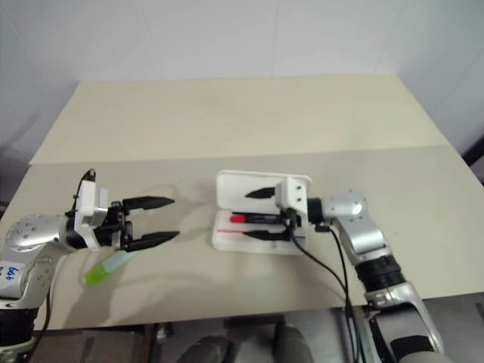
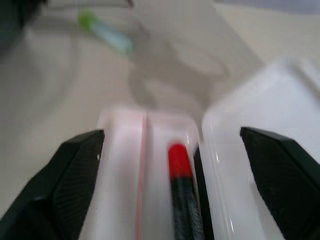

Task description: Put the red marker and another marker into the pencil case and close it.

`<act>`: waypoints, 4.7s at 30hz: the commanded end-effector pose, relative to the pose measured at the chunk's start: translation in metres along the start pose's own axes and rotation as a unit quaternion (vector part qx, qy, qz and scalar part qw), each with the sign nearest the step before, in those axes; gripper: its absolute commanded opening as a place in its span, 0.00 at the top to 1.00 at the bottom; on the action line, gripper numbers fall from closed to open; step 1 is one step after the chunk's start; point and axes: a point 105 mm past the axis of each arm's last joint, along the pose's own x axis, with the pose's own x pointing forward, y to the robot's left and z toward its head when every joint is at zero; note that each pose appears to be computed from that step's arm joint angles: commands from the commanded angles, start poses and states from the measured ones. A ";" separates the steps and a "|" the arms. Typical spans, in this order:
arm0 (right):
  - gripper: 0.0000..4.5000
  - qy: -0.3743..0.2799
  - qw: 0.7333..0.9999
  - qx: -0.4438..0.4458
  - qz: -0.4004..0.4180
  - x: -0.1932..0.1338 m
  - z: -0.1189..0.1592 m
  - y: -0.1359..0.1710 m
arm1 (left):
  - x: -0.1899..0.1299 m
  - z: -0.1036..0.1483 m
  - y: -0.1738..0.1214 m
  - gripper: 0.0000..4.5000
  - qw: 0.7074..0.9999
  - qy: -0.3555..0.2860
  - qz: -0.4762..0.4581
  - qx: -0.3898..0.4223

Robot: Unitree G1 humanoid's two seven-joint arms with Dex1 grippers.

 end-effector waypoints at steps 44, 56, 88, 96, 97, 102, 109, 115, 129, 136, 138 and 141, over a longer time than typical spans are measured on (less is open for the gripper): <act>0.01 0.056 0.993 -0.088 0.052 -0.080 0.032 0.008 | -0.124 -0.134 -0.031 0.20 0.957 0.154 0.210 -0.129; 0.00 0.050 0.994 -0.091 0.043 -0.078 0.033 0.009 | -0.114 -0.134 -0.027 0.75 0.959 0.147 0.223 -0.097; 0.00 0.089 0.993 -0.046 -0.056 -0.108 0.012 0.025 | 0.057 -0.018 -0.025 0.75 0.991 0.026 -0.122 0.047; 0.00 0.106 0.989 -0.041 -0.094 -0.122 0.017 0.035 | 0.087 -0.034 -0.020 0.75 0.988 0.025 -0.141 0.050; 0.00 0.107 0.989 -0.041 -0.097 -0.123 0.018 0.036 | 0.089 -0.035 -0.020 0.75 0.988 0.023 -0.143 0.051; 0.00 0.110 0.987 -0.040 -0.112 -0.124 0.019 0.040 | 0.105 -0.038 -0.017 0.75 0.986 0.018 -0.157 0.057; 0.00 0.109 0.986 -0.041 -0.123 -0.122 0.020 0.042 | 0.118 -0.042 -0.019 0.75 0.982 0.013 -0.179 0.061; 0.00 0.107 0.985 -0.045 -0.130 -0.120 0.021 0.042 | 0.125 -0.047 -0.019 0.75 0.980 0.020 -0.187 0.063; 0.00 0.101 0.984 -0.049 -0.139 -0.116 0.021 0.040 | 0.131 -0.037 -0.021 0.21 0.981 -0.003 -0.190 0.050; 0.00 0.094 0.985 -0.044 -0.139 -0.112 0.019 0.038 | 0.124 -0.021 -0.032 0.07 0.976 -0.037 -0.210 0.037; 0.00 0.095 0.983 -0.033 -0.153 -0.112 0.017 0.034 | 0.121 -0.016 -0.033 0.07 0.976 -0.048 -0.208 0.036; 0.00 0.110 0.970 -0.005 -0.217 -0.119 0.007 0.019 | 0.115 -0.008 -0.032 0.07 0.977 -0.063 -0.201 0.034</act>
